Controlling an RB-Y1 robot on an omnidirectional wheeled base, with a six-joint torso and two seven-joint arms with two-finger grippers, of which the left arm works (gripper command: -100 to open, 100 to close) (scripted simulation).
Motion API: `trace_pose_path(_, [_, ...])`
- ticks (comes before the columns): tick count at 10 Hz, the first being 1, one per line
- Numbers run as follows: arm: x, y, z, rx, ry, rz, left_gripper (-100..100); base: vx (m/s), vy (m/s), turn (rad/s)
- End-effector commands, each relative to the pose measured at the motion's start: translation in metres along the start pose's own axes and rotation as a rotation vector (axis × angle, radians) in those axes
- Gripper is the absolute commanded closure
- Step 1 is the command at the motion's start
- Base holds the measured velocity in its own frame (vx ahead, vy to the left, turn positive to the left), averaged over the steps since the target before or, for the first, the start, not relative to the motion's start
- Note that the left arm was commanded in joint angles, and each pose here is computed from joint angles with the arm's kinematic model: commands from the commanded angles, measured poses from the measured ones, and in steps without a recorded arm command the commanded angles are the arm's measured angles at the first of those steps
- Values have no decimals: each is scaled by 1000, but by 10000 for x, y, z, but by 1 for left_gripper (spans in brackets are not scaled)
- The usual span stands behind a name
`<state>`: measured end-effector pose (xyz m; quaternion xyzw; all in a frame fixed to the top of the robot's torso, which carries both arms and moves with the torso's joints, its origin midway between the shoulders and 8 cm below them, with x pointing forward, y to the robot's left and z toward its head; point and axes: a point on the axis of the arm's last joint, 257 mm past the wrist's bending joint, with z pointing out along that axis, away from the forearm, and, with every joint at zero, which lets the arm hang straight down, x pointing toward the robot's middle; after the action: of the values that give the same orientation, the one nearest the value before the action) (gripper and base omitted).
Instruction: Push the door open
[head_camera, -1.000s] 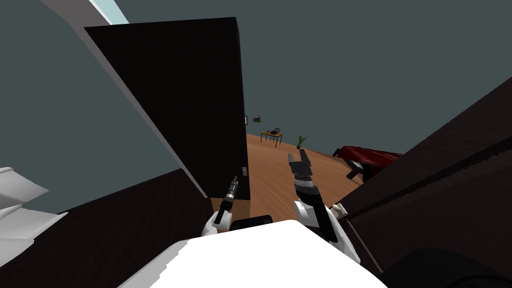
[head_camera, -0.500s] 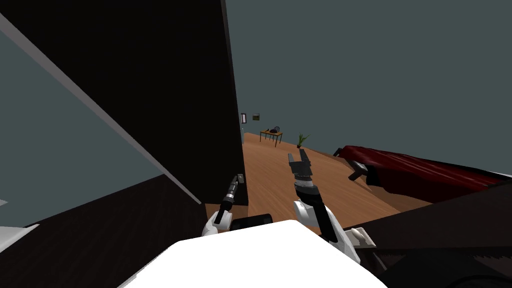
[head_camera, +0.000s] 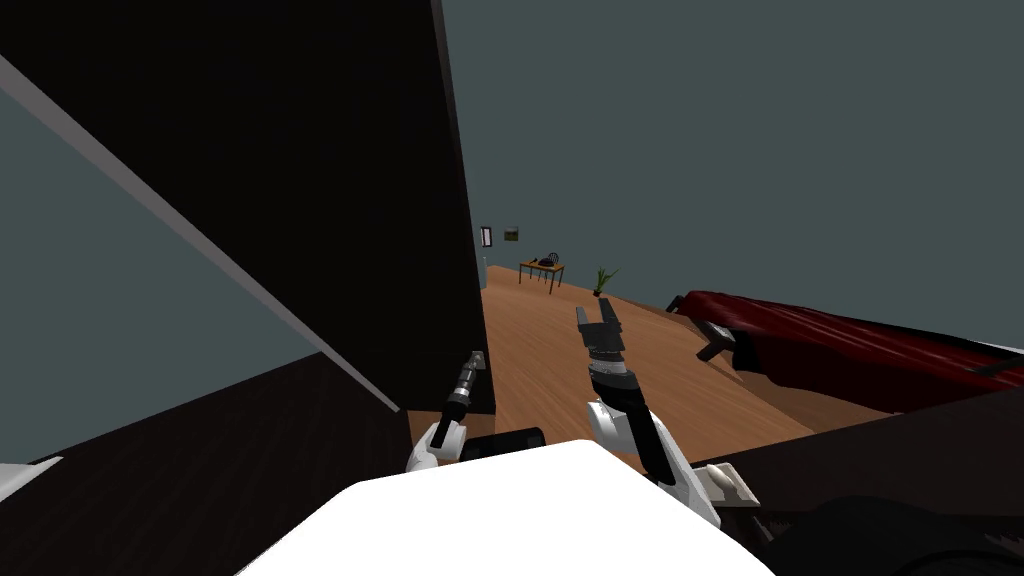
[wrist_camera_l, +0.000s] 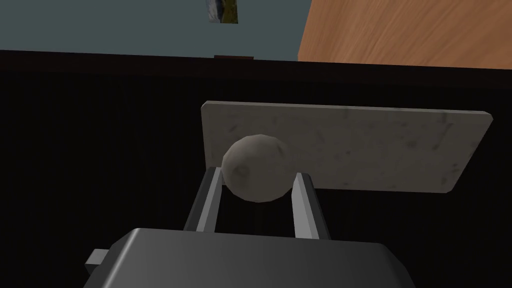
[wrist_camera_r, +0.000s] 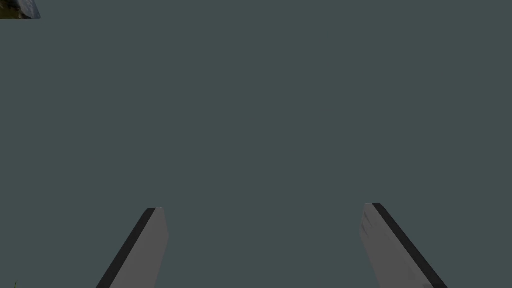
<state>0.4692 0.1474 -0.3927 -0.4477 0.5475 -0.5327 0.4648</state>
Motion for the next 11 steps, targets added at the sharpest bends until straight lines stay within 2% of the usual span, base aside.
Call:
trace_pose_path(1, [-8,-4,0,2,-1,1,100,-9,6,-3])
trace_pose_path(3, [-8,-4,0,2,-1,1,100,0,0,0])
trace_pose_path(4, [-180,24,-16,-6,-24,16,100,94,-54,35])
trace_pose_path(6, [-300,26,-20,-7,-43,23,100,146,-99,56])
trace_pose_path(11, [-616,16,-24,-6,-118,16,100,188,-120,66])
